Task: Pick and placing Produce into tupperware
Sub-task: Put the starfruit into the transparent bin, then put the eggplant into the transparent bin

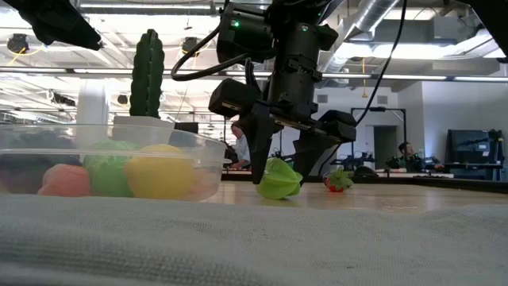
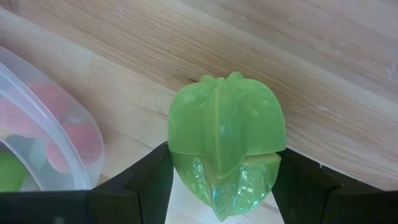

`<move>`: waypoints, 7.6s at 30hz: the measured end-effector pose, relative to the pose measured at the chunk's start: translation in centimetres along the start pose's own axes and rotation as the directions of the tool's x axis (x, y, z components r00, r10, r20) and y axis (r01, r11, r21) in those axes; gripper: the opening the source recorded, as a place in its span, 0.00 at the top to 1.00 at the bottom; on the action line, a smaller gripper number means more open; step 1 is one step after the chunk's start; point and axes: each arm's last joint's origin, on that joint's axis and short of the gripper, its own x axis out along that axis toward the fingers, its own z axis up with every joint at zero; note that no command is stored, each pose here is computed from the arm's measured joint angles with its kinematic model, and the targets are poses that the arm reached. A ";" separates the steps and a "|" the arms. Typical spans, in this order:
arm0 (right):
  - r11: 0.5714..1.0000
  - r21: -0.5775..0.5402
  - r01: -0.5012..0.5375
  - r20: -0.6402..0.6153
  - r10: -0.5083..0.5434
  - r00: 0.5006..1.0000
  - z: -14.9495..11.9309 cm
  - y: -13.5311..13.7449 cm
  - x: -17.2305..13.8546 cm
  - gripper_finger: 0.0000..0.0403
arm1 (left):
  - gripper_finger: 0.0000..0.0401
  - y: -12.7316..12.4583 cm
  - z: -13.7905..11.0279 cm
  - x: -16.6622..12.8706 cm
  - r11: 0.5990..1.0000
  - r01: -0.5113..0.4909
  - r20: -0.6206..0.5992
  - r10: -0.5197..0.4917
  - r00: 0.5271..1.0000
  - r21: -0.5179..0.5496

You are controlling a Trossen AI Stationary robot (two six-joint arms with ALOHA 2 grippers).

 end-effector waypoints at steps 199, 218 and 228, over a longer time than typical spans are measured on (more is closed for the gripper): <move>0.919 0.225 0.322 0.252 -0.374 0.892 3.9 -5.8 -6.9 0.20 | 0.57 0.2 0.0 0.0 0.999 -0.033 0.023 0.033 0.999 0.005; 0.827 -0.438 0.354 0.135 -0.329 0.935 8.7 -10.5 -10.9 0.20 | 0.57 0.2 -0.2 0.0 0.998 -0.011 -0.023 0.009 1.000 -0.063; 0.549 -0.813 0.195 0.060 -0.255 0.965 10.3 -12.3 -12.0 0.20 | 0.57 0.2 -0.2 0.0 0.985 -0.012 -0.025 0.008 1.000 -0.174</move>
